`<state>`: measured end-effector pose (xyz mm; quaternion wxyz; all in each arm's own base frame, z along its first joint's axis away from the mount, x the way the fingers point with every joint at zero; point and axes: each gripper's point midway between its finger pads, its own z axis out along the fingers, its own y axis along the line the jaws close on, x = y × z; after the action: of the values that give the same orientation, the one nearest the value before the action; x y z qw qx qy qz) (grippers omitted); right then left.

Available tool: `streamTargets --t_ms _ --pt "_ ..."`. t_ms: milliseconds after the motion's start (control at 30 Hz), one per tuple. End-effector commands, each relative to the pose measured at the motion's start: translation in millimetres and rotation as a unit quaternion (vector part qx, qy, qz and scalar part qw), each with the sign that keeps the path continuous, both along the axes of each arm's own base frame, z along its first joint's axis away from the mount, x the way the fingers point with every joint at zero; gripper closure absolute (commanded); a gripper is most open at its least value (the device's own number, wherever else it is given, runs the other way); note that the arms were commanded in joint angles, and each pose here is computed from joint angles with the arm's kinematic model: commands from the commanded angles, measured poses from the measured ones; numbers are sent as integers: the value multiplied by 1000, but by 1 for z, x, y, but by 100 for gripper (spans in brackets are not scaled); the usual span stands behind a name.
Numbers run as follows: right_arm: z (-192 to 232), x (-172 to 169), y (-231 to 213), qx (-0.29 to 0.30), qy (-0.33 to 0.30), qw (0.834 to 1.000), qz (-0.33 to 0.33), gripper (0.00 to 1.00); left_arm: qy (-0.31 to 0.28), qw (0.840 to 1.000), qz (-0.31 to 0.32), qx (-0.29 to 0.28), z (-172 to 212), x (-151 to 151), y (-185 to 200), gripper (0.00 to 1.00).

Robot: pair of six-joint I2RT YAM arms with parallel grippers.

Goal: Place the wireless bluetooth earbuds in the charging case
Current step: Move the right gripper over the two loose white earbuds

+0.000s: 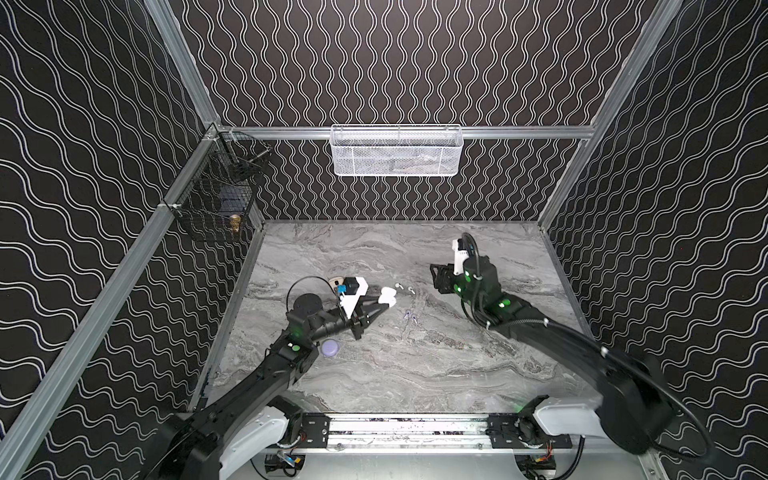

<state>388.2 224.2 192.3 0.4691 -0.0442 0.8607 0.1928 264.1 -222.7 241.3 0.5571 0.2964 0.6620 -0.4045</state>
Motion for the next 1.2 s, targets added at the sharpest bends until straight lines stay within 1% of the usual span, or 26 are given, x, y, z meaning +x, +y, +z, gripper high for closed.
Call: streamTargets --t_ms 0,133,233,300,433,567,667,900,1067,1167 --pt "-26 7 19 -13 63 997 41 39 -11 999 5 -42 20 12 9 100" --pt "-61 23 36 -37 106 992 65 34 -8 999 34 0 4 20 15 100" --pt "-81 32 41 -54 125 988 69 33 -17 999 48 14 -4 18 20 100" --pt "-91 36 42 -64 134 987 66 33 -23 999 45 19 -6 13 21 100" --pt "-111 37 49 -66 151 983 81 33 -41 997 56 19 -5 5 27 100" --pt "-129 36 52 -69 172 979 89 38 -49 996 67 22 -1 1 31 100" --pt "-138 33 53 -71 183 976 93 45 -47 996 68 24 -1 1 32 100" --pt "-159 20 56 -75 204 971 101 51 -51 996 66 21 1 -1 32 100" --pt "-167 16 64 -78 207 969 108 55 -50 997 64 20 2 -2 32 100" --pt "-169 13 70 -83 209 968 109 60 -50 996 65 20 3 -3 33 100"
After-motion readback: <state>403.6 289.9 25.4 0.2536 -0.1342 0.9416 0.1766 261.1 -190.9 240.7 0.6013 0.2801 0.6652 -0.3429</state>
